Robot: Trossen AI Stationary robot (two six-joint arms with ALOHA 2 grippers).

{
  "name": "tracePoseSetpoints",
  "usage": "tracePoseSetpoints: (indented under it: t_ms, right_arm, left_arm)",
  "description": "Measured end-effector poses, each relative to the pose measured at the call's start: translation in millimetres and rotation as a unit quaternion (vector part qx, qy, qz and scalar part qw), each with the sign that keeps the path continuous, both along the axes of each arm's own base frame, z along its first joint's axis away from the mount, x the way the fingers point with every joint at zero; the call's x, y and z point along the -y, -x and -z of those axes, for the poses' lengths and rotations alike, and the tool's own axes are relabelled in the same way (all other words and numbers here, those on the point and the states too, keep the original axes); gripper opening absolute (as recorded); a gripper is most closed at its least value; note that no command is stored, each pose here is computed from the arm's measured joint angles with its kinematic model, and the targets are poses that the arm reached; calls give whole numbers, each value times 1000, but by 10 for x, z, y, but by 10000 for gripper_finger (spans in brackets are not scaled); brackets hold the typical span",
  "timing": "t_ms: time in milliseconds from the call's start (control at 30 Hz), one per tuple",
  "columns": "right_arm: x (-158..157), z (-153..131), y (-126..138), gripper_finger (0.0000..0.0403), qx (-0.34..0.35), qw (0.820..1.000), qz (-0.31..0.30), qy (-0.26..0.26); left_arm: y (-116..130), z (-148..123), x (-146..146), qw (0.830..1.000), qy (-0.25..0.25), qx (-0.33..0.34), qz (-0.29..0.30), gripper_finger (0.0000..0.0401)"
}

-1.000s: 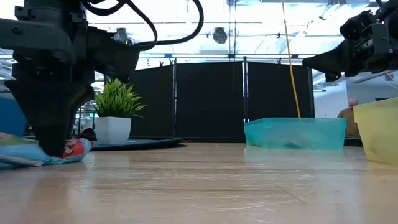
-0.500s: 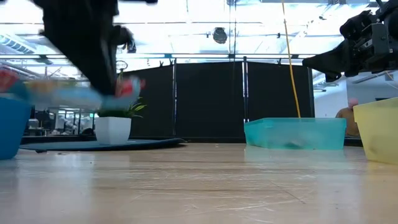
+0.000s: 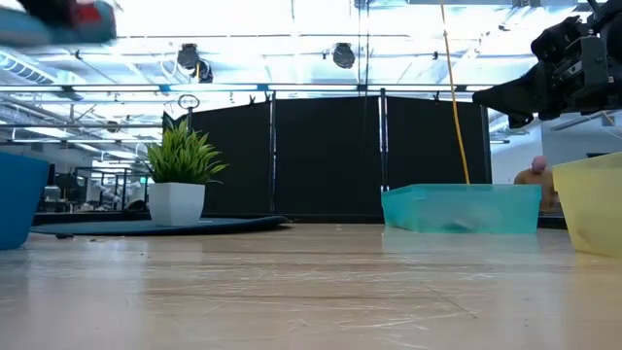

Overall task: Pick and place Granola Bars by type
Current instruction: Put the red granola bar into the blue bin

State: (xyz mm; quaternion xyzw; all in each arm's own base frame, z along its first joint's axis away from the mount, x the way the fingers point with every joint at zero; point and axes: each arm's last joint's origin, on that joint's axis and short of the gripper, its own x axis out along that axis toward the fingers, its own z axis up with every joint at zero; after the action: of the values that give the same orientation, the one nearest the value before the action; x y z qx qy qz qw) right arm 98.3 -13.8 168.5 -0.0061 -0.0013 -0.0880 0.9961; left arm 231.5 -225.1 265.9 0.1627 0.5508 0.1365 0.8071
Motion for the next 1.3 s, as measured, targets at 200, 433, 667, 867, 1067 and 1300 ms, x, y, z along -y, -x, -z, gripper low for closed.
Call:
tracePoseSetpoints:
  t_ms: [200, 433, 667, 867, 1067, 1300]
  right_arm:
    - [0, 0, 0, 4, 0, 1000, 0, 0]
    - [0, 0, 0, 4, 0, 1000, 0, 0]
    - [0, 0, 0, 4, 0, 1000, 0, 0]
    - [0, 0, 0, 4, 0, 1000, 0, 0]
    - [0, 0, 0, 4, 0, 1000, 0, 0]
    - [0, 0, 0, 4, 0, 1000, 0, 0]
  left_arm:
    - [558, -467, 100, 981, 26, 186, 43, 7]
    - [1183, -492, -36, 930, 117, 329, 113, 6]
    - [1413, -36, -330, 880, 246, 376, 154, 6]
    - [1336, 217, -497, 780, 371, 426, 270, 6]
    - [1116, 345, -736, 768, 394, 427, 270, 6]
    - [719, 178, -1058, 775, 400, 384, 303, 6]
